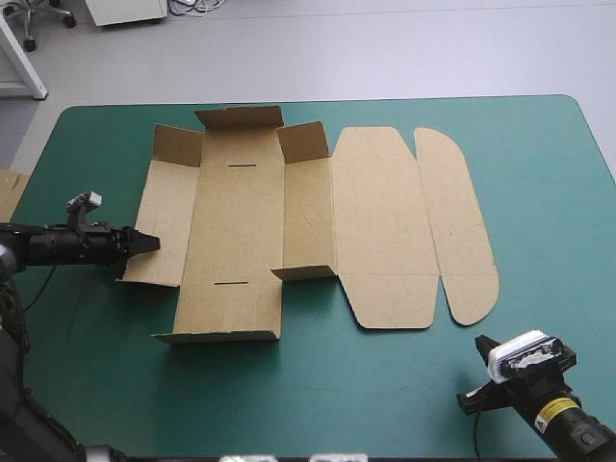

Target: Fold the box

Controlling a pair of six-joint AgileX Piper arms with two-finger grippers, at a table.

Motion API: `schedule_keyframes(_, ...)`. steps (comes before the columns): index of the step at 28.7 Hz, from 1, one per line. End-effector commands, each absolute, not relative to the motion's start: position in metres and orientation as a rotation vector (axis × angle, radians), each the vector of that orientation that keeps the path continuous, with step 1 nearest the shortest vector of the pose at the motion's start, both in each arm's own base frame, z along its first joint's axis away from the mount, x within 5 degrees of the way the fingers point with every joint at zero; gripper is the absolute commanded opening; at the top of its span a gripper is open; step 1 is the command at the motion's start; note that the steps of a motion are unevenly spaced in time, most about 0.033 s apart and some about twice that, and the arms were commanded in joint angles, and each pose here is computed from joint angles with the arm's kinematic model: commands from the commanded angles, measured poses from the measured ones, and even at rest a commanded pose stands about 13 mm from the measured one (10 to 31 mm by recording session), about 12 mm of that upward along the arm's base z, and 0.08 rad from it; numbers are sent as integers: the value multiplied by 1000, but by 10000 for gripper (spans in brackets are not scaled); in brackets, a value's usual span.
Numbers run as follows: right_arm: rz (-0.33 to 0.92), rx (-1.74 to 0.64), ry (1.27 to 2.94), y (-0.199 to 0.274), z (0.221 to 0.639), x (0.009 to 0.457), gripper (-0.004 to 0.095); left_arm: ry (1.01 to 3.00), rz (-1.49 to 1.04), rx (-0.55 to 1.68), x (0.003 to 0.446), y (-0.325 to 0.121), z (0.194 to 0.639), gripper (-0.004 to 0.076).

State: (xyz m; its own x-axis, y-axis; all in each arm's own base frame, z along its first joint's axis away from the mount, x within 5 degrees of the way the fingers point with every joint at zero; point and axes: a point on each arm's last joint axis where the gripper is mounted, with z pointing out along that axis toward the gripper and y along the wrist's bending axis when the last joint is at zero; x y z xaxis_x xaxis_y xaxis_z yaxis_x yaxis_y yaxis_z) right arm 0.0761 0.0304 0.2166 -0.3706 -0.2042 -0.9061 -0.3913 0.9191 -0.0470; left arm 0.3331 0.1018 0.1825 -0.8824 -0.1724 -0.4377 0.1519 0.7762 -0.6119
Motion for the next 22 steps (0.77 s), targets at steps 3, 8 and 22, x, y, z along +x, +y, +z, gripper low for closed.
schedule_keyframes(3,223,-431,1869,33,233,80,-16,2405,-1004,172,343,66,205,351)
schedule_keyframes(8,223,-431,1869,33,233,80,-16,2430,-964,247,347,50,203,268)
schedule_keyframes(22,207,-427,1906,31,245,79,-16,2446,-925,334,350,35,211,-10)
